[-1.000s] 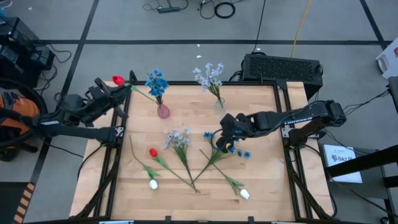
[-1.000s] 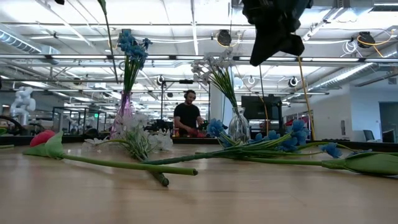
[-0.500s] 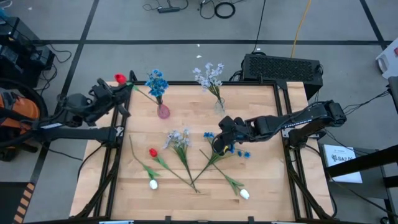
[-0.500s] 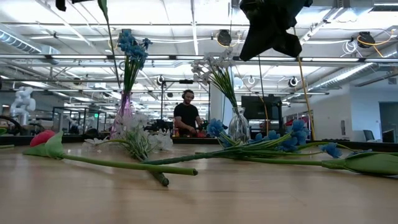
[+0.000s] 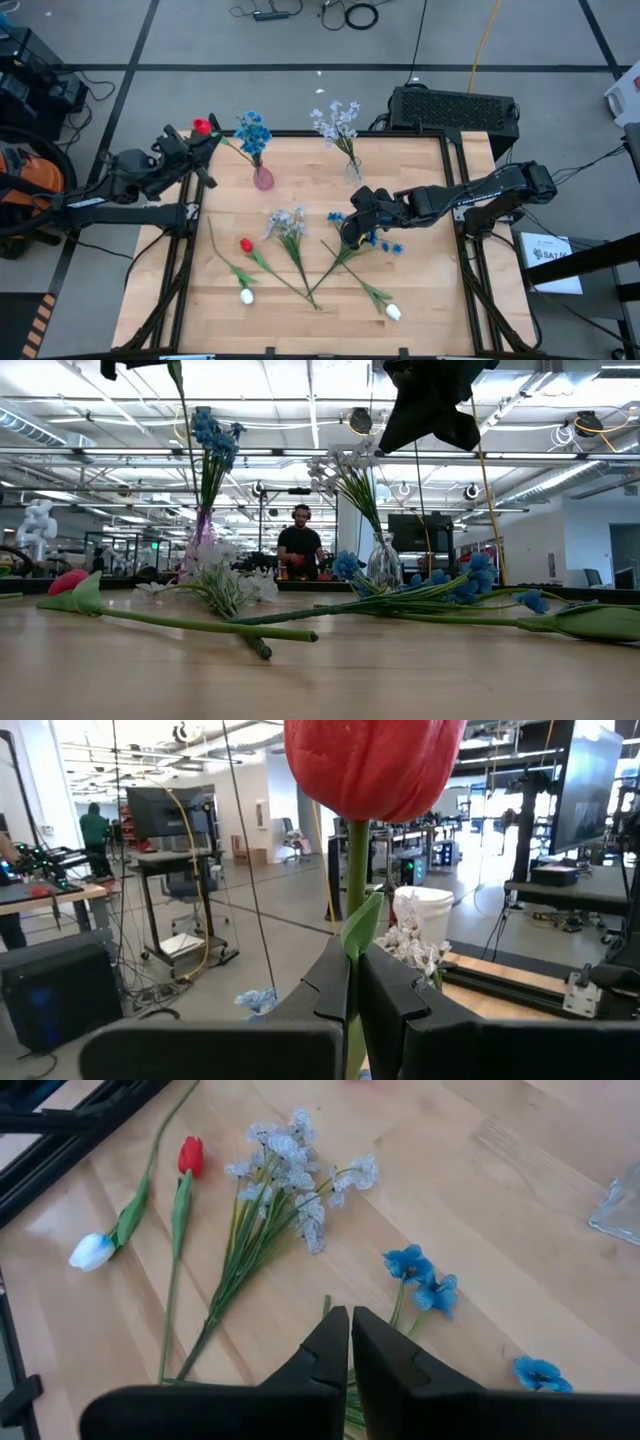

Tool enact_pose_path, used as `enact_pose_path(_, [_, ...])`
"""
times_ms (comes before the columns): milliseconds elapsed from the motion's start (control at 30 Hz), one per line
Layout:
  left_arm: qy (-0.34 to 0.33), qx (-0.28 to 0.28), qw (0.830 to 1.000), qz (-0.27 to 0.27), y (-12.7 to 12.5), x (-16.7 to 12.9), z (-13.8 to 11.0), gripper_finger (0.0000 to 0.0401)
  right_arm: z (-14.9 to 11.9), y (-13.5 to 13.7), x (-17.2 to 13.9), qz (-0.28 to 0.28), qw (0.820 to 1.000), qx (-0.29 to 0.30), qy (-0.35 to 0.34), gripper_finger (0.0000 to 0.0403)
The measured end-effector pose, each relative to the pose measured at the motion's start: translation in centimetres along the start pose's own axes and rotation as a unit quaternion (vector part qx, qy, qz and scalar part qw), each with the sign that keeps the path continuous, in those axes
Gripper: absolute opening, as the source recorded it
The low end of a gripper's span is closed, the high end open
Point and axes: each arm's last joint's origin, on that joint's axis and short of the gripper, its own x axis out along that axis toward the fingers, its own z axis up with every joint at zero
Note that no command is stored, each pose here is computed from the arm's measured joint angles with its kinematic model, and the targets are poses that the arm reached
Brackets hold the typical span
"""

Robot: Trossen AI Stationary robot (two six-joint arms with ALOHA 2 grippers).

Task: Sort flowers into vase by color
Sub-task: Put the right red tulip into the pink vase

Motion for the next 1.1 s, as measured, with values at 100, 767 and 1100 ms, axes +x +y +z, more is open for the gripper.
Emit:
enact_pose_path(100, [0.01,0.007,1.0,0.007,-0.2,0.5,-0.2,0.0014,0.0,0.0,0.0,0.0,1.0,-0.001,0.0,0.0011])
enact_pose_path(767, [-0.026,-0.009,0.999,0.027,-0.1,1.2,0.5,0.0015,0.0,0.0,0.0,0.0,1.0,-0.02,0.001,0.0011])
enact_pose_path(1100, [-0.031,-0.012,0.999,0.028,-0.1,1.1,0.6,0.0015,0.0,0.0,0.1,-0.008,0.999,-0.036,-0.006,0.0011])
